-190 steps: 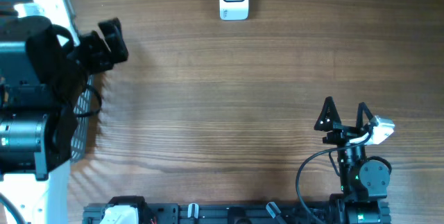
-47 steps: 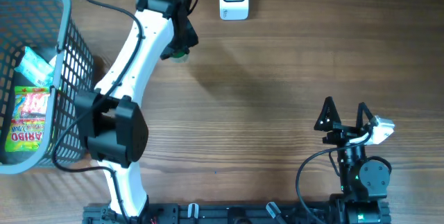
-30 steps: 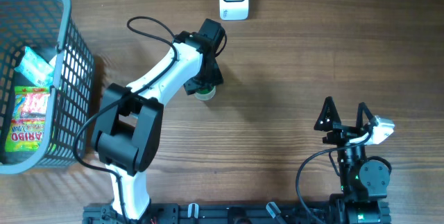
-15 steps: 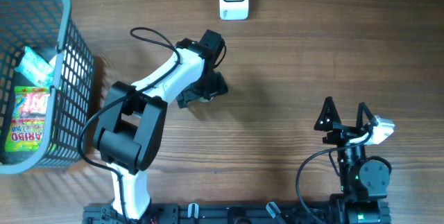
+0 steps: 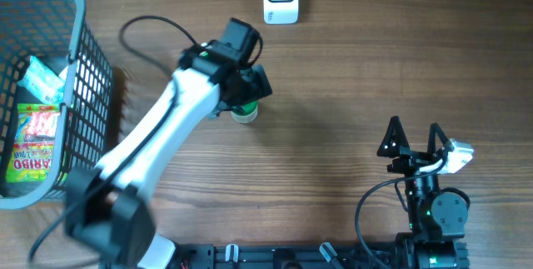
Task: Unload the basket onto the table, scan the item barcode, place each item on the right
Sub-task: 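Carry the jar out and set it upright on the table center, then grasp the red-white snack pack in the basket with left gripper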
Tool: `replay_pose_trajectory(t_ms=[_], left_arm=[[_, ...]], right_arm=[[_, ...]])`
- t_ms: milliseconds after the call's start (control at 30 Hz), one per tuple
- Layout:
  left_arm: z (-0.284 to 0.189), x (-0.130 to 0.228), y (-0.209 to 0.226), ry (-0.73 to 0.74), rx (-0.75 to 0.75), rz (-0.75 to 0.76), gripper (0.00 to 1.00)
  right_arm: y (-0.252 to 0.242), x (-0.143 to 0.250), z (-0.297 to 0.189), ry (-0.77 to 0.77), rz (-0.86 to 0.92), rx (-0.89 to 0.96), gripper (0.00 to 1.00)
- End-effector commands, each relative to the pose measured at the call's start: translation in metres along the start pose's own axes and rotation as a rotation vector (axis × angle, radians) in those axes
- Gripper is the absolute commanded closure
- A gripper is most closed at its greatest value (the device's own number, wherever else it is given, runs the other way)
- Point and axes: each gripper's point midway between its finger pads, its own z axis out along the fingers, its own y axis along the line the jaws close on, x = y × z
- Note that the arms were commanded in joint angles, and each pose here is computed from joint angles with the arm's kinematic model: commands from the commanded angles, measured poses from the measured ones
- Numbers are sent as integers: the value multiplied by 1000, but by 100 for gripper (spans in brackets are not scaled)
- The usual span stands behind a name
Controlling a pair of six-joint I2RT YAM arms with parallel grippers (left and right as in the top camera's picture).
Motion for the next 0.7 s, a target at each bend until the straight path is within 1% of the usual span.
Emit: replay_pose_trajectory(t_ms=[0,167,267,433,467,533,600,667], left_arm=[[-71,-15,0,-190,101,-5,0],[-164,-32,28,-496,155,-25,0],[-209,-40,51,-666,151,-73,0],[-278,-60,91,-892,149,-122,0],[-307,-72,105,-975,127,-131,0],[-332,-82,123,-1038,93,-176,0],[-359,-91,152,-1097,39,-268,0],[-379,-97,188,-1132,-55,-375,0]], right_arm=[[-1,-1,0,-8,-13,10,0],[-1,-1,0,-8,-14,10,0],[-1,-1,0,-8,-13,10,0],[-1,-1,0,-8,-13,10,0],[-1,-1,0,-8,-13,10,0],[-1,-1,0,-8,-13,10,0],[-1,-1,0,-8,-14,10,0],[-1,-1,0,-8,-13,10,0]])
